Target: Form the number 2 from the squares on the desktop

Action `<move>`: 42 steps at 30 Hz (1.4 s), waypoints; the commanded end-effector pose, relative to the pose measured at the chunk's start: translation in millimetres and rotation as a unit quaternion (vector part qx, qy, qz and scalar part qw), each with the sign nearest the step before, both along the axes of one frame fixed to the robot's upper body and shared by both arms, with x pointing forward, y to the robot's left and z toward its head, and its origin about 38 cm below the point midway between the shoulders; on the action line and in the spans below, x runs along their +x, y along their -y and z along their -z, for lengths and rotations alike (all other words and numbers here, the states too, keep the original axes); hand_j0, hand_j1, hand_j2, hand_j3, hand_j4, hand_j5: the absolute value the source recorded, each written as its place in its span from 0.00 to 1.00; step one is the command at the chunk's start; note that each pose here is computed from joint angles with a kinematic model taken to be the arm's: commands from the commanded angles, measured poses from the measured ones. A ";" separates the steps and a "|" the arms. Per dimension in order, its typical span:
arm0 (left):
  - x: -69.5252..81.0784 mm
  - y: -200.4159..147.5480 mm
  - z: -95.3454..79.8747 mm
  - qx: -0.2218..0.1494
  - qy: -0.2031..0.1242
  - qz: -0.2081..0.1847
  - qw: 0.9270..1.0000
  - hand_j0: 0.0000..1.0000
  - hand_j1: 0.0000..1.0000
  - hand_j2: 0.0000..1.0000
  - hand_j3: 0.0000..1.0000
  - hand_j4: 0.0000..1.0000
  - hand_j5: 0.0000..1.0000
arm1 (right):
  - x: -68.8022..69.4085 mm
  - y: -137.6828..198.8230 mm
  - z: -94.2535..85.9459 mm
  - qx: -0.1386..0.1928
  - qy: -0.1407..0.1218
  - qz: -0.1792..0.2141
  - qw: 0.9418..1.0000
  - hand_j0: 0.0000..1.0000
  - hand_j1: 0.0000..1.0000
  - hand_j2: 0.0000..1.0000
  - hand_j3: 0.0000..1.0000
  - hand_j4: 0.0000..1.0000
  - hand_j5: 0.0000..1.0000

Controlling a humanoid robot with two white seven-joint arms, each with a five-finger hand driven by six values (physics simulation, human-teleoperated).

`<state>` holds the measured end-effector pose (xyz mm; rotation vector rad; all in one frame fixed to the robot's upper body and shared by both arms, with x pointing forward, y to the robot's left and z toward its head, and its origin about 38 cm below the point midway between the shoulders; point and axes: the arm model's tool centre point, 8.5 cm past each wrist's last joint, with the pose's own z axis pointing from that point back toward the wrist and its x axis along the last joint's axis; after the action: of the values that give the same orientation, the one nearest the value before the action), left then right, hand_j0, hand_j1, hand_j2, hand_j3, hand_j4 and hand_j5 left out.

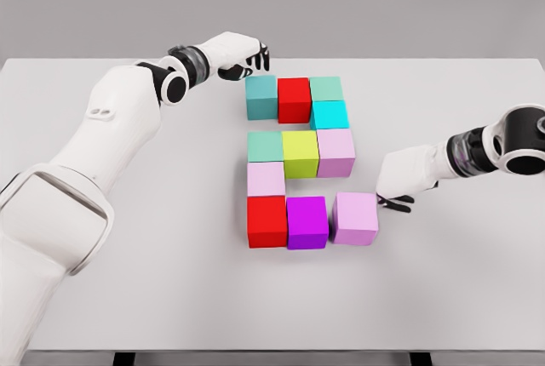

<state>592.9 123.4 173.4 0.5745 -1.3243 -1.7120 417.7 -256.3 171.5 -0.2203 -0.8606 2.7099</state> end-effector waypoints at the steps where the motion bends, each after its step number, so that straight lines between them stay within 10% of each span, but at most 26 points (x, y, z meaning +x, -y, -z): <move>1: 0.3 -0.3 -1.0 -0.004 0.000 0.000 1.000 0.53 0.53 0.53 0.53 0.53 0.53 | 0.9 1.3 -0.7 0.001 0.001 0.003 1.000 0.12 0.12 0.12 0.12 0.12 0.12; 42: -4.0 0.8 3.8 0.013 -0.007 0.028 1.000 0.57 0.57 0.57 0.57 0.57 0.57 | -27.3 -5.4 -12.7 0.004 0.006 -0.039 0.999 0.13 0.13 0.13 0.13 0.13 0.13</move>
<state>589.3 123.1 169.3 0.5565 -1.3176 -1.7755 390.4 -252.0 183.9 -0.2079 -0.8979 2.7806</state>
